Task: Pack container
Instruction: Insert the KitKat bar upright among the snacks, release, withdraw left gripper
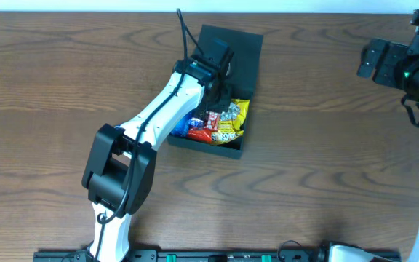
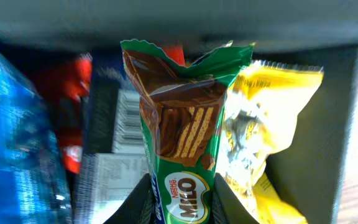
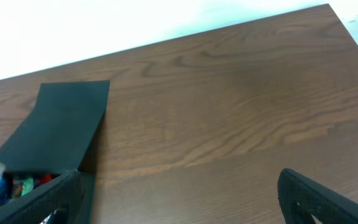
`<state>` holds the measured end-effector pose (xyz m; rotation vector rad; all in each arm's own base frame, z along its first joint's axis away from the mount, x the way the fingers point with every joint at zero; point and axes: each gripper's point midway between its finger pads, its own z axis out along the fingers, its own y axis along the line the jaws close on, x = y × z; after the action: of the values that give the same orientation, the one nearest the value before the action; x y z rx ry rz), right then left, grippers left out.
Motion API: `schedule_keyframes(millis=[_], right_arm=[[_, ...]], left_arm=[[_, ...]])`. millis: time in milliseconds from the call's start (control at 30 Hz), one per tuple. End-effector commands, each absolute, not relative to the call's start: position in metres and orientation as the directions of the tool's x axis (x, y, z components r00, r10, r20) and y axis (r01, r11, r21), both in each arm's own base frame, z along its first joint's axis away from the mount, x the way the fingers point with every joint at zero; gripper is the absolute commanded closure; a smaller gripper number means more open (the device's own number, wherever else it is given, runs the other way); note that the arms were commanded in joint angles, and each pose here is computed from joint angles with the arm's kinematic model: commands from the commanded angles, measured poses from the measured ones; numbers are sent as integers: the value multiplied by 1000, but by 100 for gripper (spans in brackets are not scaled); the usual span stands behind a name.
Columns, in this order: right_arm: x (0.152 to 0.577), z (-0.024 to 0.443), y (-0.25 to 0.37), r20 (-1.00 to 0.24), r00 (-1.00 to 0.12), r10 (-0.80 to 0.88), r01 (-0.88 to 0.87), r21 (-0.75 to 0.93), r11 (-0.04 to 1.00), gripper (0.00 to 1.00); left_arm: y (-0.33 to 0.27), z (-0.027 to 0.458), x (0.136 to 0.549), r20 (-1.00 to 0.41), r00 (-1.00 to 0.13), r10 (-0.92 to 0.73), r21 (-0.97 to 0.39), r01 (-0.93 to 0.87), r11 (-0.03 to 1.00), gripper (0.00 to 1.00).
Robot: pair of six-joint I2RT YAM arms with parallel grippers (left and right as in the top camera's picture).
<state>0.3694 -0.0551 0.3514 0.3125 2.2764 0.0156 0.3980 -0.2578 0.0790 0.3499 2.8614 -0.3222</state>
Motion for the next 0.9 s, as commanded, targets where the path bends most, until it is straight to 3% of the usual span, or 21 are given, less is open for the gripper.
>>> schedule_keyframes(millis=[0, 133, 167, 200, 233, 333, 367, 500, 633, 733, 800, 833, 867], right_arm=[[365, 358, -57, -751, -622, 222, 216, 109, 970, 1], [365, 358, -57, -752, -621, 222, 215, 109, 970, 1], [365, 358, -56, -752, -620, 222, 215, 109, 971, 1], [365, 358, -57, -752, -620, 222, 215, 109, 970, 1], [365, 358, -57, -752, -620, 222, 215, 109, 970, 1], [365, 358, -57, -752, -621, 222, 215, 109, 970, 1], [365, 358, -57, -752, -621, 222, 215, 109, 970, 1], [365, 358, -57, -752, -620, 222, 216, 109, 970, 1], [365, 358, -57, -751, -622, 222, 216, 109, 970, 1], [364, 354, -57, -741, -633, 224, 217, 108, 970, 1], [365, 350, -56, -730, -645, 227, 219, 108, 970, 2], [366, 345, -55, -718, -657, 228, 215, 112, 970, 7], [368, 339, -53, -703, -672, 231, 207, 120, 971, 21]], left_arm=[[-251, 79, 404, -266, -943, 198, -153, 244, 958, 76], [-250, 78, 402, -258, -938, 233, -142, 275, 951, 78], [-249, 78, 401, -257, -937, 236, -141, 278, 950, 71], [-249, 78, 401, -259, -936, 239, -140, 281, 949, 53], [-250, 78, 402, -260, -935, 243, -139, 285, 948, 46], [-250, 81, 403, -268, -926, 265, -135, 309, 942, 37], [-251, 83, 403, -271, -922, 277, -132, 320, 938, 30], [-253, 103, 409, -297, -904, 309, -123, 356, 926, 30], [-255, 134, 422, -347, -892, 291, -129, 352, 927, 40], [-244, 163, 436, -398, -878, 268, -83, 325, 942, 57], [-223, 178, 448, -428, -870, 247, -4, 275, 961, 75], [-208, 184, 455, -443, -868, 226, 42, 232, 972, 91], [-195, 185, 460, -449, -869, 207, 72, 195, 978, 94]])
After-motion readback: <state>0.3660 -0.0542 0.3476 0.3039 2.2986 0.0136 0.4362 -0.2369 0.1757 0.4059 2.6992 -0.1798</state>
